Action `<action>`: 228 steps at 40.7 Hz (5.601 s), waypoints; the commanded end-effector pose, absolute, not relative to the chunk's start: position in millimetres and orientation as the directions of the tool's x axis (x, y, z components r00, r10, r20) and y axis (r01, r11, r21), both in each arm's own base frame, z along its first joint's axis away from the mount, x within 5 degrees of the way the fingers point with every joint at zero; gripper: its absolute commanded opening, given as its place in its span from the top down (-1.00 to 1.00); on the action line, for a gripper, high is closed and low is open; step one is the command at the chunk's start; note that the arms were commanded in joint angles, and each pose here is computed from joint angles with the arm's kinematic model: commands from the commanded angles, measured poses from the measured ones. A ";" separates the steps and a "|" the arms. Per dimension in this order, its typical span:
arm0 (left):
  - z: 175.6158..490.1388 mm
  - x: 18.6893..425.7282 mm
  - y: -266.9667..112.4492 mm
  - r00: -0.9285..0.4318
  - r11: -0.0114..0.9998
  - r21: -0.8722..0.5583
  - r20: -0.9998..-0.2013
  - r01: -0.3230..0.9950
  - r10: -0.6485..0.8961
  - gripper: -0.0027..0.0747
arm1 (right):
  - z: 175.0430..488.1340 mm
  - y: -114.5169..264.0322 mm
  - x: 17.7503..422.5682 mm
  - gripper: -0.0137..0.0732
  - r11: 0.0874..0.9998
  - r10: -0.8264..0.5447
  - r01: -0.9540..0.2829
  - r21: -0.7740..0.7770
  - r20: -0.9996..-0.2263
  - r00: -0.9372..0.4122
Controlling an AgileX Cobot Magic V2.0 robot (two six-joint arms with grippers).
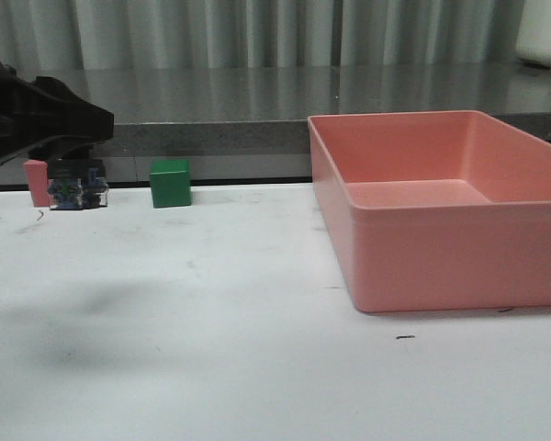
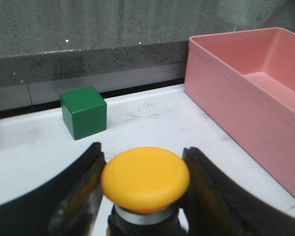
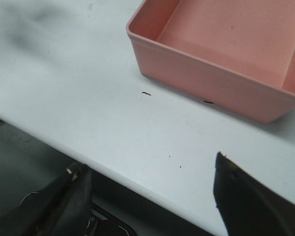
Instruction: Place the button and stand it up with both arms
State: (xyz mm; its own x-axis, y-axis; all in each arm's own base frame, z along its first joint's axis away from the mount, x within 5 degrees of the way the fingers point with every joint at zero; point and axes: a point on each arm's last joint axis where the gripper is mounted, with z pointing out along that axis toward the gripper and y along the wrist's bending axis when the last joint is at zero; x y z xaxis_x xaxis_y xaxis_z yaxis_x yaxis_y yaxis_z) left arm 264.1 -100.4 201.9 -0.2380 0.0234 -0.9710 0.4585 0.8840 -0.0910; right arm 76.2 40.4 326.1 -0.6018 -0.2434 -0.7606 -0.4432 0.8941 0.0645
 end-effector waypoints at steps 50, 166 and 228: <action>146.7 282.9 -94.6 0.003 0.924 -0.099 -0.994 0.369 -0.108 0.25 | 337.2 40.8 79.2 -0.56 0.896 -0.217 -0.440 0.057 -0.809 -0.547; 335.3 161.9 -46.4 -0.509 0.972 -0.032 -0.856 0.234 0.094 -0.40 | 337.2 40.8 79.2 -0.56 0.896 -0.217 -0.440 0.057 -0.809 -0.547; 342.0 123.2 -34.3 -0.531 0.964 0.024 -0.831 0.265 0.167 0.98 | 339.2 41.0 80.7 0.13 0.897 -0.208 -0.439 0.054 -0.824 -0.527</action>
